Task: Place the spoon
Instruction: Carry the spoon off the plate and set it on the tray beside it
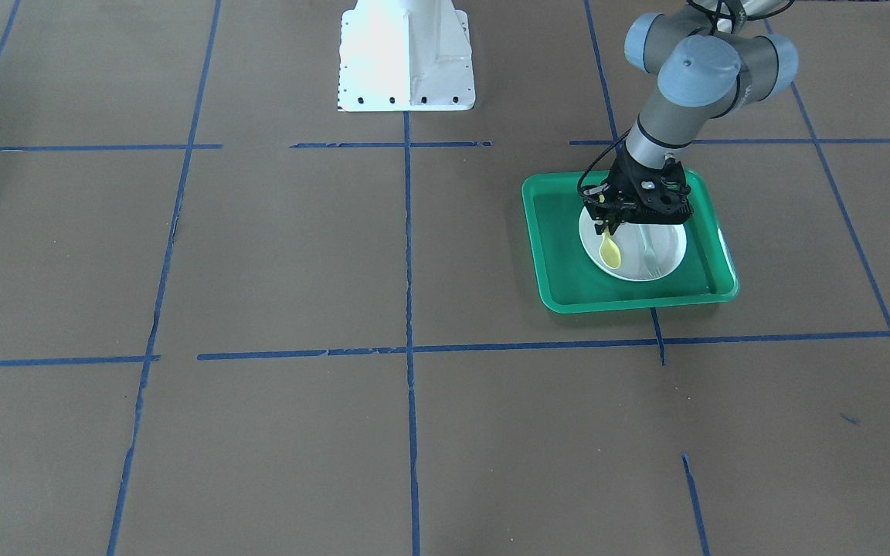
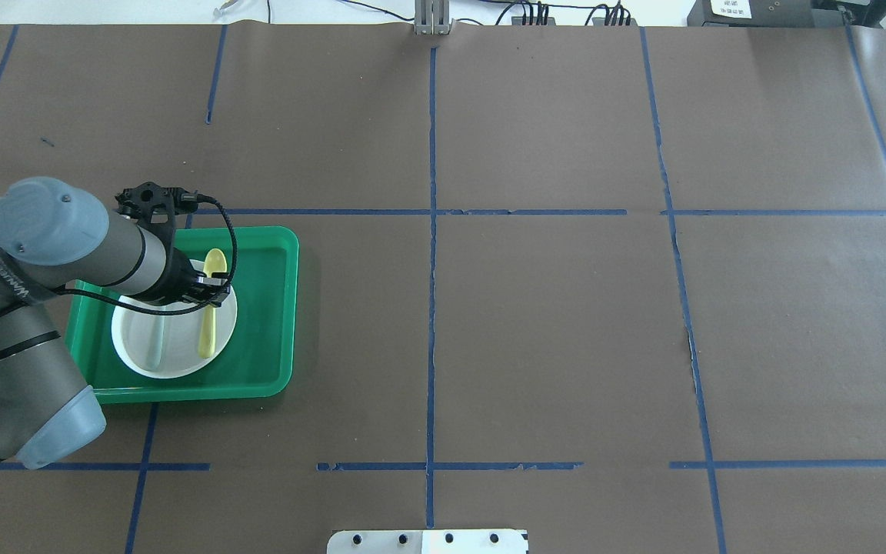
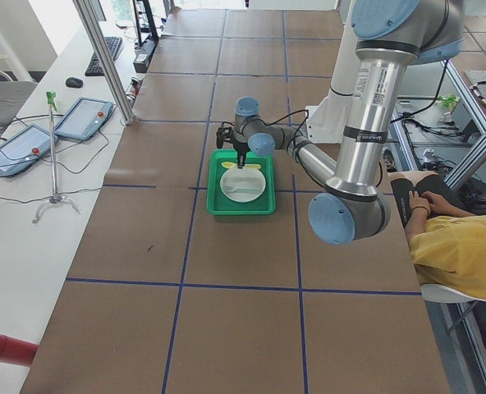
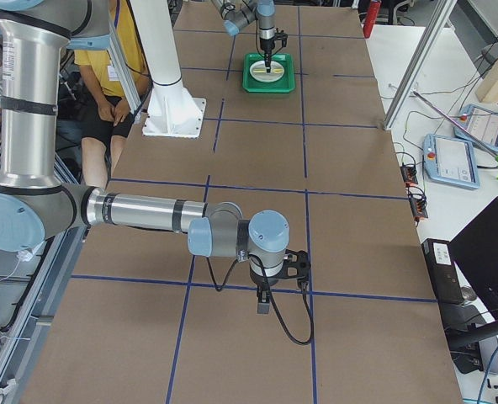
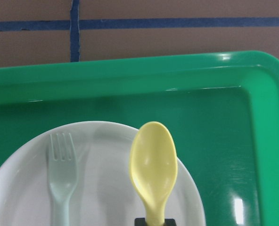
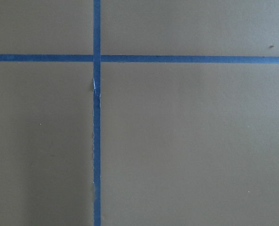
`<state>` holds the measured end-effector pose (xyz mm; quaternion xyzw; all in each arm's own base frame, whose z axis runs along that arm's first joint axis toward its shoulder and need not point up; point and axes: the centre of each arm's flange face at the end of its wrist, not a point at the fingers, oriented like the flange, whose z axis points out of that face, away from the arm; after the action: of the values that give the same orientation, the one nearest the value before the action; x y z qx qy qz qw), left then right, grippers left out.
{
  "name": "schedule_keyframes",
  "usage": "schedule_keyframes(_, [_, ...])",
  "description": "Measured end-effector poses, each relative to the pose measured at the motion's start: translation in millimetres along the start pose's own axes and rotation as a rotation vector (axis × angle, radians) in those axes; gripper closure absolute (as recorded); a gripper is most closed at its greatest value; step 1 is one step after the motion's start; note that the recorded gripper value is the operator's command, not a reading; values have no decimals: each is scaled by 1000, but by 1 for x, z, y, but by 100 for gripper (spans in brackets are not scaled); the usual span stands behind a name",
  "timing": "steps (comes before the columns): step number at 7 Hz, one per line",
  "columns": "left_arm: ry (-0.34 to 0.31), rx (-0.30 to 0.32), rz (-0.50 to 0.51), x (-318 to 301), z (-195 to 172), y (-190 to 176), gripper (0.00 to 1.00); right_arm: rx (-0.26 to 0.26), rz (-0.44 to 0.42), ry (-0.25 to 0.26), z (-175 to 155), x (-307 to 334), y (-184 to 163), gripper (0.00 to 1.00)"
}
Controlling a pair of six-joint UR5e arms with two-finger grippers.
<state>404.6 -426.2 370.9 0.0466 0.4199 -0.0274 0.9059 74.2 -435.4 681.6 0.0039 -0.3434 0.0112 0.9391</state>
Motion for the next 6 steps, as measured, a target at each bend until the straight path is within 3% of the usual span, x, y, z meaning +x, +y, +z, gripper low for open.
schedule_keyframes(1, [0,-6,-31,17,8,-6,82,0,0,0,0,0,0,0])
schedule_keyframes(2, [-4,-13,-49,29,19,-9,8,0,0,0,0,0,0,0])
schedule_keyframes(3, [-8,-16,-53,33,24,-10,0,0,0,0,0,0,0,0])
schedule_keyframes(6, [8,-11,-53,35,15,-11,0,0,0,0,0,0,0,0])
